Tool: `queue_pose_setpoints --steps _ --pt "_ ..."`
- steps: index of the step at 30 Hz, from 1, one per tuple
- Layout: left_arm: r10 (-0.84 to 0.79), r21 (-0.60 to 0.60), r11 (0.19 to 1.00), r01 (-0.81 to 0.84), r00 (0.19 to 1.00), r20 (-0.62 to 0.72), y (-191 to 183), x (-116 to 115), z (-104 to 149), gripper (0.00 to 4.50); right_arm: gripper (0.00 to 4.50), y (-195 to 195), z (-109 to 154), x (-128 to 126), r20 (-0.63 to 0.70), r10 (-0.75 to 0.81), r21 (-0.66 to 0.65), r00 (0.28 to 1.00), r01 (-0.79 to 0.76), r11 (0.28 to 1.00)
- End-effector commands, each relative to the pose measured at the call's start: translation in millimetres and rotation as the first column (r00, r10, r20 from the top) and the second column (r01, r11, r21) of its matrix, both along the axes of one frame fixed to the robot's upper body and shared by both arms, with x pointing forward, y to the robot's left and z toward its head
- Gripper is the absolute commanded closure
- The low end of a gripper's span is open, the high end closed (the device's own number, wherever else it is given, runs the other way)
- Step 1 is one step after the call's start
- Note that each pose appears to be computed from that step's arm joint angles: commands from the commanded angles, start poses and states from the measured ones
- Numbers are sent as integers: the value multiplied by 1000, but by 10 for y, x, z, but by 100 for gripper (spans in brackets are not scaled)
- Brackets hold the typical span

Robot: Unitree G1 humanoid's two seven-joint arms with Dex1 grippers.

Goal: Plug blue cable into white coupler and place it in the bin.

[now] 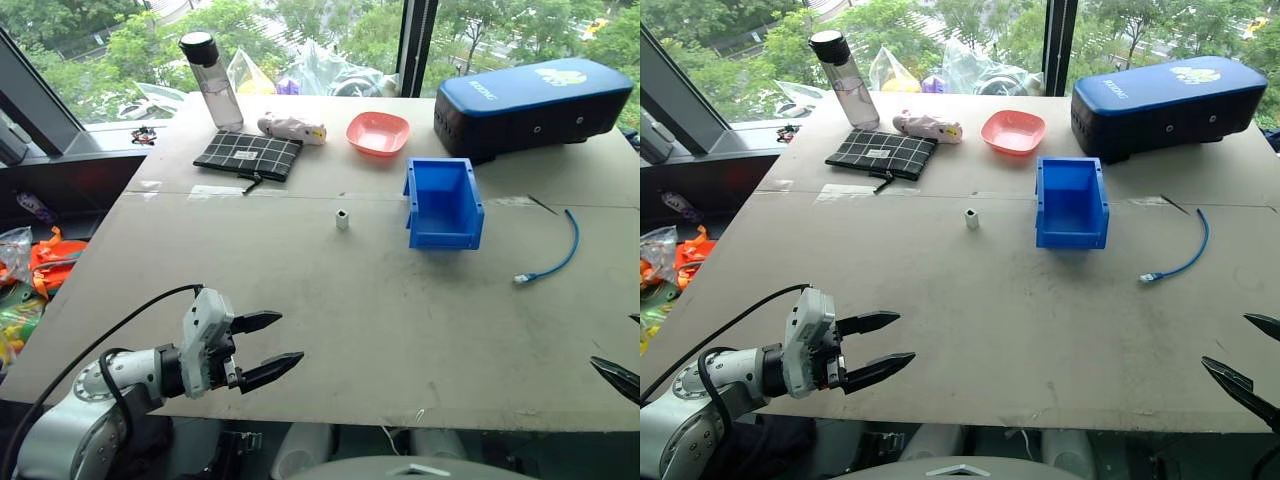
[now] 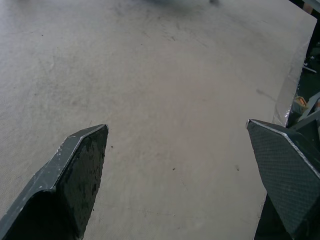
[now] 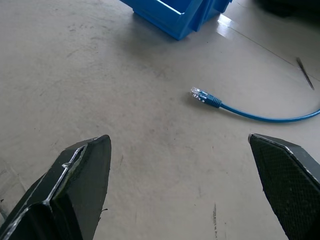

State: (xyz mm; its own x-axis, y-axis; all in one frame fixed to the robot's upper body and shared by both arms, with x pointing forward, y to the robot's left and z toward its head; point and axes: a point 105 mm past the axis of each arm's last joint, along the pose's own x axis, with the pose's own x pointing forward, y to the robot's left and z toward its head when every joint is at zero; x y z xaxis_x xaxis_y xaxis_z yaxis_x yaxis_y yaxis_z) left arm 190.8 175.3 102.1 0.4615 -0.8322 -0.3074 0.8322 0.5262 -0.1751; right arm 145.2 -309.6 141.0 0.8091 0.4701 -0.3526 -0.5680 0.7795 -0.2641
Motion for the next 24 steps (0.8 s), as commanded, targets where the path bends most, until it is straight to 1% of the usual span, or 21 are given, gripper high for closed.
queue_pose_setpoints --steps 1,3,5,7,10,13,15,19,21,24 --pt "-9 -32 999 11 997 74 -68 67 155 0 6 57 88 109 11 4 -26 1000 -4 1000" --pt "-9 -89 996 20 993 120 -181 150 338 0 6 134 155 275 -13 29 -77 999 -30 997" --pt "-30 -109 993 46 989 142 -273 173 450 0 6 183 153 347 -101 64 -137 993 -78 987" --pt "-60 -108 991 77 985 159 -354 179 519 0 6 190 159 428 -180 74 -225 981 -114 968" --pt "-114 -91 987 134 974 196 -478 173 612 0 6 302 282 543 -276 149 -256 950 -222 941" --pt "-165 -66 980 186 956 241 -606 162 698 0 6 267 336 719 -379 167 -318 910 -298 900" --pt "-179 -63 977 202 949 259 -664 160 749 0 6 212 354 846 -409 171 -355 896 -329 875" --pt "-192 -52 975 216 937 293 -740 142 858 0 6 84 303 1071 -447 189 -439 874 -398 806" --pt "-200 -48 973 225 931 306 -776 117 911 0 6 56 250 1175 -471 202 -454 859 -432 779" --pt "-224 -36 968 249 918 329 -847 31 980 0 6 45 133 1389 -505 219 -507 835 -492 708"
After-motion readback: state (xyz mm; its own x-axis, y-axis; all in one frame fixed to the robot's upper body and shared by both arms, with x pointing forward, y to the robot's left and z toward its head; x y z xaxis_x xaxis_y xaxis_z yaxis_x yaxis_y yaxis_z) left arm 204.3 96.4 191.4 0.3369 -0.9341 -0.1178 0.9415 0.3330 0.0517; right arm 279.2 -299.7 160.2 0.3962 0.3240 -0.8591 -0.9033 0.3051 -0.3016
